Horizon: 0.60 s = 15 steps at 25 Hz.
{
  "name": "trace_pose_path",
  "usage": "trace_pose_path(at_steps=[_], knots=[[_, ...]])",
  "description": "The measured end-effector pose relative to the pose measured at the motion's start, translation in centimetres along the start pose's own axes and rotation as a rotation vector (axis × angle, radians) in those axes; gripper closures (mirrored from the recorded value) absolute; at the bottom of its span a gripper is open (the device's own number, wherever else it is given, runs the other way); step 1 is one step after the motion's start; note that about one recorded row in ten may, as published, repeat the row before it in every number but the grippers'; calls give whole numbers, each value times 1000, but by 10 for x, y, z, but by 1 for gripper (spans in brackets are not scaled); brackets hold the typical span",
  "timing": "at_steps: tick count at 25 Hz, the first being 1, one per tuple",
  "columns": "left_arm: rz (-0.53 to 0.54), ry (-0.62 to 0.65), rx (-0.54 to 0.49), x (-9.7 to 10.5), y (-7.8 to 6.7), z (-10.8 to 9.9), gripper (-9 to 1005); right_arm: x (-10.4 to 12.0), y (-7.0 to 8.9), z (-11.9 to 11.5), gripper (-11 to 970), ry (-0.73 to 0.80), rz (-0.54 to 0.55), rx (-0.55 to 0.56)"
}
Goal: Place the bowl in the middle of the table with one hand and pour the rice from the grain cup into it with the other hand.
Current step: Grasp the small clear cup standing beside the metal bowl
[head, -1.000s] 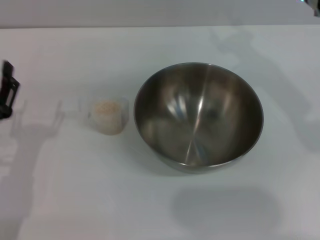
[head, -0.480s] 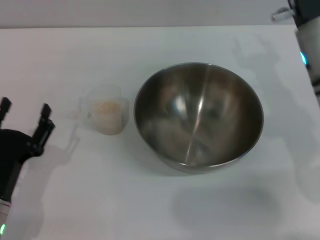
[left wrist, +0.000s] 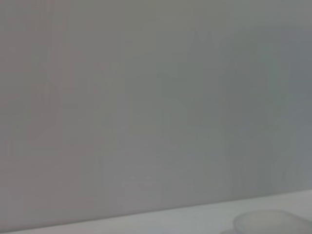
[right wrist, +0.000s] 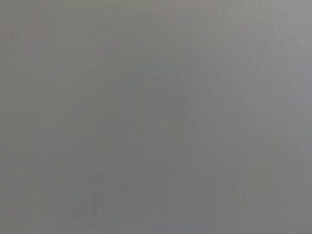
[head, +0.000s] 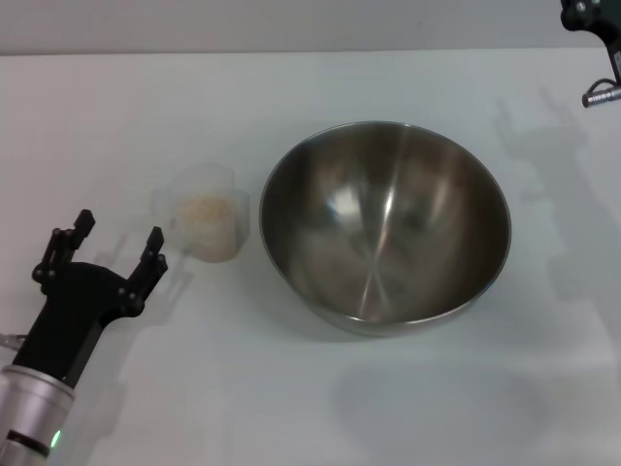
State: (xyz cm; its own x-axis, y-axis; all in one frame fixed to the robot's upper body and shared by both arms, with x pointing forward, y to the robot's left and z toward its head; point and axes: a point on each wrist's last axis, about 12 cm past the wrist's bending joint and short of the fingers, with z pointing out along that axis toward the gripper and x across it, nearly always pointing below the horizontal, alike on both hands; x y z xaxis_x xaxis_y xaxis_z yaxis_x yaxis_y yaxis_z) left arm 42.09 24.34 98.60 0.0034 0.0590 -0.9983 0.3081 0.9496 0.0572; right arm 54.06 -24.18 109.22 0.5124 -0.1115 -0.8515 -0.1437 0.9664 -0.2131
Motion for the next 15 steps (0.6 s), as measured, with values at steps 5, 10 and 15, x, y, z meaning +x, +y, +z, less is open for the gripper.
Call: trace_pose_path(at_steps=[5, 10, 15], knots=[[16, 35, 13, 2, 1, 11, 176, 2, -3, -8, 362, 18, -6, 10], [21, 64, 8, 3, 4, 20, 176, 3, -6, -16, 362, 27, -13, 19], [25, 102, -8, 5, 9, 31, 177, 3, -8, -21, 362, 20, -19, 28]])
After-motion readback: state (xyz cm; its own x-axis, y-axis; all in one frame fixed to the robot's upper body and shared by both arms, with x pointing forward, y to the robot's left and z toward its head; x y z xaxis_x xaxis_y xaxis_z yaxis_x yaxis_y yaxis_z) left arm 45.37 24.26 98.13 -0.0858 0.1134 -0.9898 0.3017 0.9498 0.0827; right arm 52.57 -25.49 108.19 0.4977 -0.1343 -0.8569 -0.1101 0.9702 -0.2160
